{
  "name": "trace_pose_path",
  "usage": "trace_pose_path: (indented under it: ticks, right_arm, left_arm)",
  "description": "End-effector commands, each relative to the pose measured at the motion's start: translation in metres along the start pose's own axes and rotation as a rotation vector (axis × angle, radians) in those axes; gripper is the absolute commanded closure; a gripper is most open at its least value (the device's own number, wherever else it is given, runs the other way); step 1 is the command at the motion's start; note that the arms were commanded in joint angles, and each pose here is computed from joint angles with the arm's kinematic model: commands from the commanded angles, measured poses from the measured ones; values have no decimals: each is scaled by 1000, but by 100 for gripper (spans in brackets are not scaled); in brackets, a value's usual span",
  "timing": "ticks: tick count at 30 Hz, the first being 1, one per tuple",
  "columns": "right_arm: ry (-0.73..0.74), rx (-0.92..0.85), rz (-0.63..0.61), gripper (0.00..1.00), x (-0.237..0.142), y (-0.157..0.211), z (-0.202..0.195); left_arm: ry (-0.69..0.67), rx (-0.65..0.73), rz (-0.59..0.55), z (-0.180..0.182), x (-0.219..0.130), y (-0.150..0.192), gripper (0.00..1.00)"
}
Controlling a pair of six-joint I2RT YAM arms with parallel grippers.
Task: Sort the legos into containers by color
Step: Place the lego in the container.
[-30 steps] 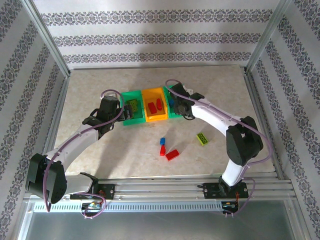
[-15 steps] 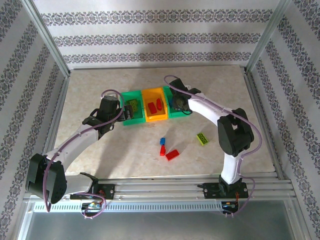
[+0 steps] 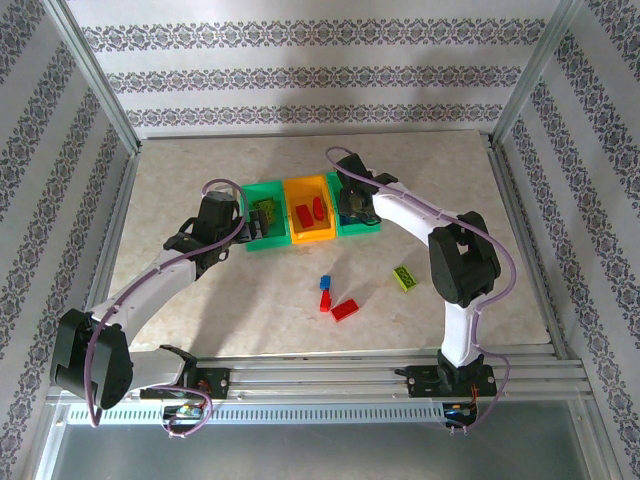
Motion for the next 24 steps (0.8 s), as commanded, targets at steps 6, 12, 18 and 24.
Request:
trace_pose_path:
  ticks: [6, 12, 18, 24]
  right_arm:
    - [-7, 5, -31, 51, -10, -9, -3]
    - [3, 13, -52, 49, -21, -7, -8]
    - [18, 23, -76, 45, -35, 0, -17]
    - [43, 39, -101, 38, -50, 11, -29]
  left_arm:
    - [45, 5, 26, -10, 1, 8, 0]
    - [65, 33, 54, -20, 2, 18, 0]
    - [93, 81, 96, -38, 3, 32, 0]
    - [112, 153, 162, -58, 4, 54, 0]
Point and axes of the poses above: each hand's point on the last joint's axis, 136 mm out from that joint toward the fingers, its own x axis out along the fingers, its own z axis along the line the jaws close on, y = z × x, the point moved 8 cm from there along -x, back along the fingers, and after that the axes turned 7 degrees about -x, right-handed, at the moved point
